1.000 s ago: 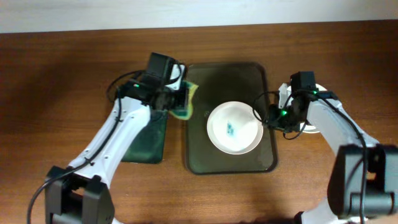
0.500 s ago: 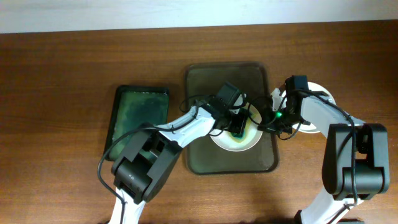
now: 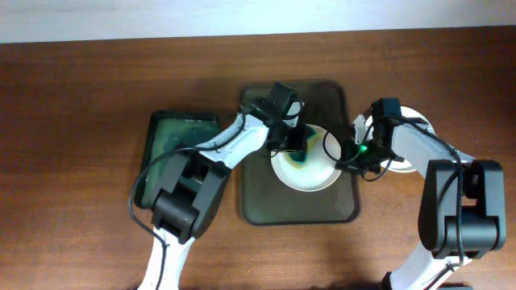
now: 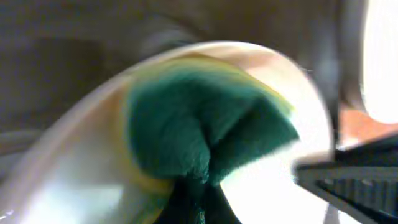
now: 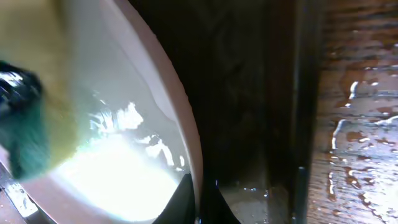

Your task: Clean dirty plates on tray and stack at the side

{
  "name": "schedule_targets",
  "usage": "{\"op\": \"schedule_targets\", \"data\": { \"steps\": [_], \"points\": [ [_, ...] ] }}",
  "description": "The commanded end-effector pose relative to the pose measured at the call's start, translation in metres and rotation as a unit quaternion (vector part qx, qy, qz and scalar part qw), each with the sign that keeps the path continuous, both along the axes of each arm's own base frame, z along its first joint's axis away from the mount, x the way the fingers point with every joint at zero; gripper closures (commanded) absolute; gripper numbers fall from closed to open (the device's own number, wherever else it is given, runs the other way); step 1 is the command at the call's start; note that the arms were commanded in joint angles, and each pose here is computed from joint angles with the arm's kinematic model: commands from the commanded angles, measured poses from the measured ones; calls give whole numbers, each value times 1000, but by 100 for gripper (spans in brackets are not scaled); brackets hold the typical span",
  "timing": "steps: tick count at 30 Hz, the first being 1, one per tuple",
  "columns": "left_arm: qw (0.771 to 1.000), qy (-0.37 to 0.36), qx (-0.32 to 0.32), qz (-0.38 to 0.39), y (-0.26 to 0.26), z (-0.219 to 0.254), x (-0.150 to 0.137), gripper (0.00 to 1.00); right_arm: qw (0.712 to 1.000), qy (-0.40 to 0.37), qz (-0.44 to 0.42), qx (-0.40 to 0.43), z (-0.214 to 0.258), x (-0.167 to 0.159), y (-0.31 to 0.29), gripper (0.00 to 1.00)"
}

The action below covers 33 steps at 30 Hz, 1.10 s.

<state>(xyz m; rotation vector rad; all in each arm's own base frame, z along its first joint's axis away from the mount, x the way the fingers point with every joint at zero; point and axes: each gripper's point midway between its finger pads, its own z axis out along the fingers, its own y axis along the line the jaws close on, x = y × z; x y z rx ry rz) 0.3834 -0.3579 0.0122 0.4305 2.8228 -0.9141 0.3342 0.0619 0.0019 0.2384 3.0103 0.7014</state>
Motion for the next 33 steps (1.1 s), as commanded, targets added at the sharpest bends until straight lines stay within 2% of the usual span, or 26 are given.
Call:
{"op": "schedule_targets", "data": {
  "steps": [1,5,6,8,10,12,13,15,16,17,18,19,20,21,22,23,24,25,27,28,31,33],
  "points": [
    [989,78,-60,-110,-46,-22,-70,100,1000,5,13,2,-6,-2,6,95],
    [987,76,-66,-122,-49,-20,-74,100,1000,4,13,2,-6,-2,6,95],
    [984,69,-76,-146,-50,-16,-78,100,1000,4,13,2,-6,-2,6,95],
    [986,75,-48,-140,-38,-15,-77,100,1000,4,13,2,-6,-2,6,95],
    [993,66,32,-93,-4,-19,-56,100,1000,4,13,2,-6,-2,6,95],
    [987,9,161,-19,50,-19,-20,100,1000,4,13,2,-6,-2,6,95],
    [966,-45,254,19,88,-17,3,100,1000,4,13,2,-6,-2,6,95],
    [942,-70,325,44,118,-14,12,100,1000,4,13,2,-6,-2,6,95],
    [929,-71,355,84,133,-12,15,100,1000,4,13,2,-6,-2,6,95],
    [929,-67,351,94,133,-10,15,100,1000,4,13,2,-6,-2,6,95],
    [945,-45,313,83,118,-8,9,100,1000,4,13,2,-6,-2,6,95],
    [972,1,229,56,86,0,-5,100,1000,4,13,2,-6,-2,6,95],
    [988,28,149,15,59,16,-17,100,1000,4,13,2,-6,-2,6,95],
    [994,35,103,-2,47,36,-21,100,1000,4,13,2,-6,-2,6,95],
    [996,24,83,-5,47,56,-20,100,1000,4,13,2,-6,-2,6,95],
    [997,-12,69,-12,59,92,-15,100,1000,4,13,3,-6,-2,6,95],
    [996,-44,72,-4,82,126,-12,100,1000,4,13,3,-6,-2,6,95],
    [992,-65,105,35,120,151,-7,100,1000,4,13,3,-6,-2,6,95],
    [979,-77,162,94,177,169,-3,100,1000,4,13,3,-6,-2,6,95],
    [968,-61,200,137,222,171,-2,100,1000,4,13,3,-6,-2,6,95],
    [940,-19,273,204,297,137,-4,100,1000,4,13,2,-6,-2,6,95],
    [931,10,282,230,325,74,-14,100,1000,2,13,2,-6,-1,6,95]
  ]
}}
